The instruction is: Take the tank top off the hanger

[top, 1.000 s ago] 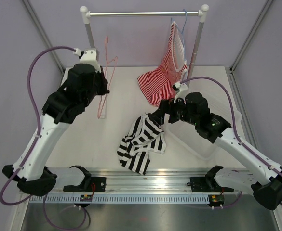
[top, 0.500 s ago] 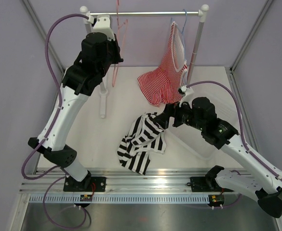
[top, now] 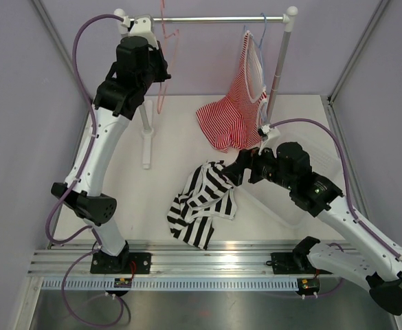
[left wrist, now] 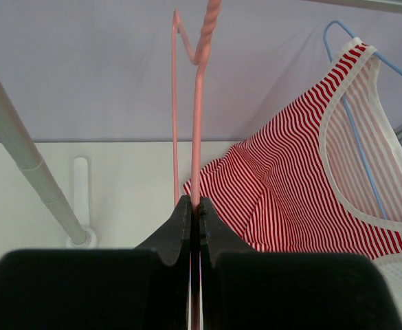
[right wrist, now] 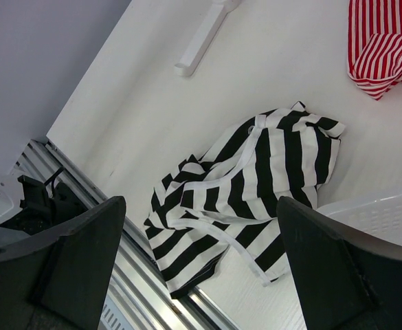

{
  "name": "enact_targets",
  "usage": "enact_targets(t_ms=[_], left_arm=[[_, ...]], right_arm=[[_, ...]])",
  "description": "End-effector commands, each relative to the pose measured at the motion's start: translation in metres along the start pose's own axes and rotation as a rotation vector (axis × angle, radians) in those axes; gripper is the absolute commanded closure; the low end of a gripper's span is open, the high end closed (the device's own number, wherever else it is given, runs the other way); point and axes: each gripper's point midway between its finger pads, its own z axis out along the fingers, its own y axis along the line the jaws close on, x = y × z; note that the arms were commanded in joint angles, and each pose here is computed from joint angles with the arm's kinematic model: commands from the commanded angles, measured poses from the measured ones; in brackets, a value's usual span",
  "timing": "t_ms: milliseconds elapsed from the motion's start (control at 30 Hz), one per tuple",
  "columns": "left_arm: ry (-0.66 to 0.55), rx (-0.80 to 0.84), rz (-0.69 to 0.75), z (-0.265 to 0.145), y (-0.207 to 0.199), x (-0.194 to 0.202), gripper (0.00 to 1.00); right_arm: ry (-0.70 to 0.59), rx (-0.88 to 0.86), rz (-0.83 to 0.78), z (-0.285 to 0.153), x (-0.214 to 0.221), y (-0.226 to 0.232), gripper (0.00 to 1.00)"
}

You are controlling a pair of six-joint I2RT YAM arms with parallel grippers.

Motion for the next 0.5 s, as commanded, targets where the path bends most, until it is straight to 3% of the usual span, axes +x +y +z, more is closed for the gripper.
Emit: enact_targets(t_ms=[0, 167, 367, 433, 467], left_arm=[[-0.025, 0.068, -0.02, 0.004, -0.014, -0.005, 1.0], [0.004, 0.039, -0.032, 0.012, -0.004, 0.006, 1.0], [0.021, 0.048, -0.038, 0.014, -0.004, 0.012, 1.0], [0.019, 0.059, -0.041, 0.016, -0.005, 0.015, 0.85], [0.027, 0.058, -0.039, 0.015, -0.003, 0.02, 0.82]], right_arm=[[-0.021, 0.027, 0.041, 0.003, -0.005, -0.002, 0.01], [-0.067, -0.015, 0.07, 0.003, -0.007, 0.003, 0.0], [0.019, -0.087, 0.047, 0.012, 0.008, 0.013, 0.0], [0.054, -0.092, 0.036, 0.018, 0.016, 0.012, 0.01], [0.074, -0.101, 0.036, 0.02, 0.019, 0.013, 0.01]])
